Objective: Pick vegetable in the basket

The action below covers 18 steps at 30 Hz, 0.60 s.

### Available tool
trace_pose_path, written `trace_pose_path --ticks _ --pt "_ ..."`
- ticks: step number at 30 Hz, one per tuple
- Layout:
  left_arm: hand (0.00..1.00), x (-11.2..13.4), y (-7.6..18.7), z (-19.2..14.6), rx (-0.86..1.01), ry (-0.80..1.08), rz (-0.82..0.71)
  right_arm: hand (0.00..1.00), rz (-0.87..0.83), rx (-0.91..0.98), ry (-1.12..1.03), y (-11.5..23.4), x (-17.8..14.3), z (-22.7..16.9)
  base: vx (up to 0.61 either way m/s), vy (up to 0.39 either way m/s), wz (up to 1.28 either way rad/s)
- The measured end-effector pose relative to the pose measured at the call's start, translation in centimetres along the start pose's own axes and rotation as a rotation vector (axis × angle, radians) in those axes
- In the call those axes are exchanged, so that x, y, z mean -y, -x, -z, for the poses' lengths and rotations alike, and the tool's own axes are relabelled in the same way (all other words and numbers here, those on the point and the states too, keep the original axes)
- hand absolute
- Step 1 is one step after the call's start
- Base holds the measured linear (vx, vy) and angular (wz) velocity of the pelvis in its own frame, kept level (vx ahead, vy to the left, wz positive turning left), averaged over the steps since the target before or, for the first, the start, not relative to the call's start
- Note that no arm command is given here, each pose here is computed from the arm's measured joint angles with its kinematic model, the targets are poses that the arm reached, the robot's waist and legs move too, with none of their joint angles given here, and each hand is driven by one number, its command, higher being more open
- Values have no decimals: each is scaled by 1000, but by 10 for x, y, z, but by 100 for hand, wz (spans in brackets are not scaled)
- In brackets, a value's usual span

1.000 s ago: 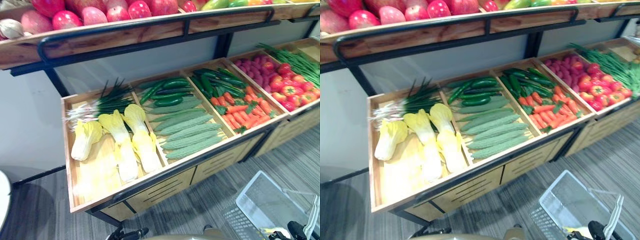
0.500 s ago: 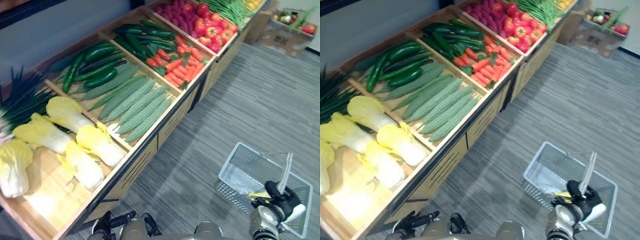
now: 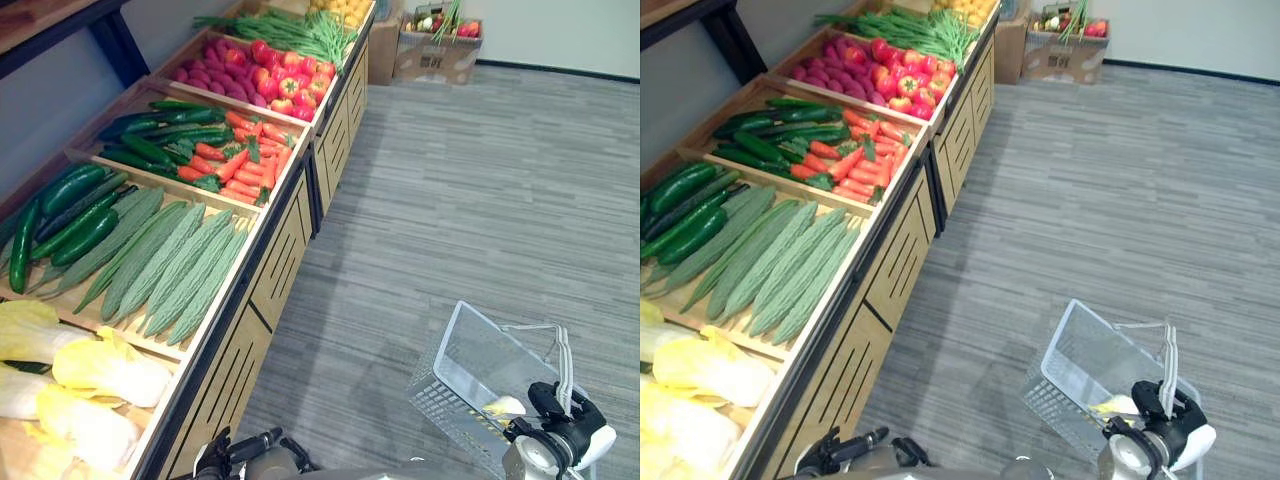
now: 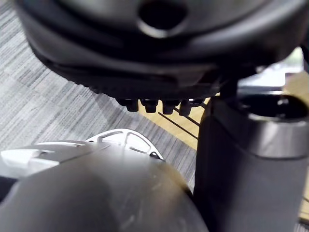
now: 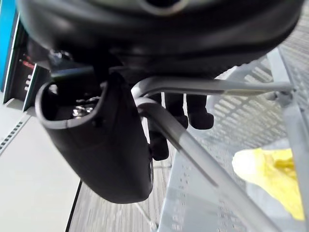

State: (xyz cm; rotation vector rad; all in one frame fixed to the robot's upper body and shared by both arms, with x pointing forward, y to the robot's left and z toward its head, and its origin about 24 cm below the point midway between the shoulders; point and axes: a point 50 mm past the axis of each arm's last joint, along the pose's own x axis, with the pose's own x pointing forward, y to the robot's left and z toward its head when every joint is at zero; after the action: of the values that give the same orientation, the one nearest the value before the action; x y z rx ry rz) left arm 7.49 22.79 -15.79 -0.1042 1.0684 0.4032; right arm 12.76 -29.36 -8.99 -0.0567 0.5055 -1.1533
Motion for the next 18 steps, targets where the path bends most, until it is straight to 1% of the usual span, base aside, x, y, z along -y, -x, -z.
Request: trace_pose_path --ticks 3,5,8,12,15,18 --pt "100 2 0 0 7 58 -15 0 -68 66 12 1 -19 -14 -14 8 -144" --pt "100 9 3 7 2 60 -6 0 -145 147 37 2 -32 -30 53 147 -194" --pt "100 11 5 12 -21 69 -9 0 -180 180 49 8 -34 -31 68 122 -117" --pt "100 12 5 10 -10 75 -17 0 -209 221 40 18 -32 -34 39 46 -40" --pt "100 15 6 15 -23 90 -20 0 -236 210 63 26 -32 -25 -18 -64 -19" --pt "100 19 8 21 -37 89 -11 0 -228 205 69 28 -23 -20 -46 -57 -7"
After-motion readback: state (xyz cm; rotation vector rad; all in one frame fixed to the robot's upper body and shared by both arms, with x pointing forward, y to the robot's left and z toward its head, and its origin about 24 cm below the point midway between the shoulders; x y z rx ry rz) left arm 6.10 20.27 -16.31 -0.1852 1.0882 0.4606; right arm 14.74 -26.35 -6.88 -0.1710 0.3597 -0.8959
